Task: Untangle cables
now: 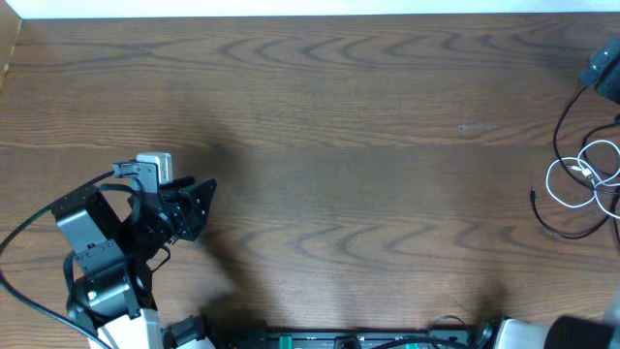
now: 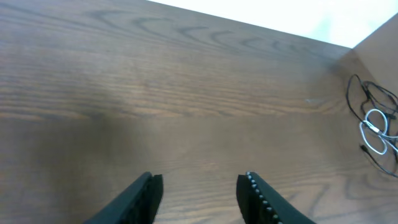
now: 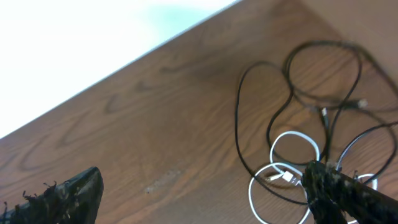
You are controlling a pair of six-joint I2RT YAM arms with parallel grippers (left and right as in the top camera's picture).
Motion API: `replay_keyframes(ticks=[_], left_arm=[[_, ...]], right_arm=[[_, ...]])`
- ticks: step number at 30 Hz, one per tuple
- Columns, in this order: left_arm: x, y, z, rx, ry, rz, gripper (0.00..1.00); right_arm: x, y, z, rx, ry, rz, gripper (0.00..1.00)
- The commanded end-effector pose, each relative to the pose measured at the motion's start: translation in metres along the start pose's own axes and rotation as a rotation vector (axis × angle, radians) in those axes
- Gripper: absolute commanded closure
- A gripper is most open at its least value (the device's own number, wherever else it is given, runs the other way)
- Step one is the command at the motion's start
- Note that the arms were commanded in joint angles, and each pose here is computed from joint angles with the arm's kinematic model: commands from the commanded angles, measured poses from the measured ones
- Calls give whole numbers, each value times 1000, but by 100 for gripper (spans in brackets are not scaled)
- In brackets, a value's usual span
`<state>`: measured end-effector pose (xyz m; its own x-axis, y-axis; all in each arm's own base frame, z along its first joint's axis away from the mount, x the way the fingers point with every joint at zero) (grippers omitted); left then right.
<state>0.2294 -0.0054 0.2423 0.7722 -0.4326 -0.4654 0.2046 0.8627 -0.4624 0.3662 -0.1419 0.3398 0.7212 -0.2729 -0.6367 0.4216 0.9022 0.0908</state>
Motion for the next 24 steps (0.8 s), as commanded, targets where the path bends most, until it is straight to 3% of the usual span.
replay_keyframes(ticks=[1, 8, 16, 24], left_arm=[[-8, -4, 10, 73, -56, 22, 54], [-34, -26, 43, 184, -250, 45, 46], [-76, -70, 70, 230, -433, 13, 42], [-130, -121, 92, 367, -593, 28, 42]], right_arm=[[-48, 7, 12, -60, -105, 48, 1], [-143, 29, 15, -98, -294, 207, 1], [-236, 44, -12, -181, -455, 331, 1], [-318, 57, -39, -281, -660, 436, 1]])
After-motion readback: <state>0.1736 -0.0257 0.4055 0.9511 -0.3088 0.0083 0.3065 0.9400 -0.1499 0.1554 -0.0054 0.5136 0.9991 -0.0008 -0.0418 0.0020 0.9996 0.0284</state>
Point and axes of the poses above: each gripper's point midway between its finger pads, its own x axis out along the fingers, its own y axis along the line the jaws close on, z = x × y, the point moved 3 cm from there along -x, back along the fingers, and after that the axes turned 6 degrees about -x, right-handed, at the moved point
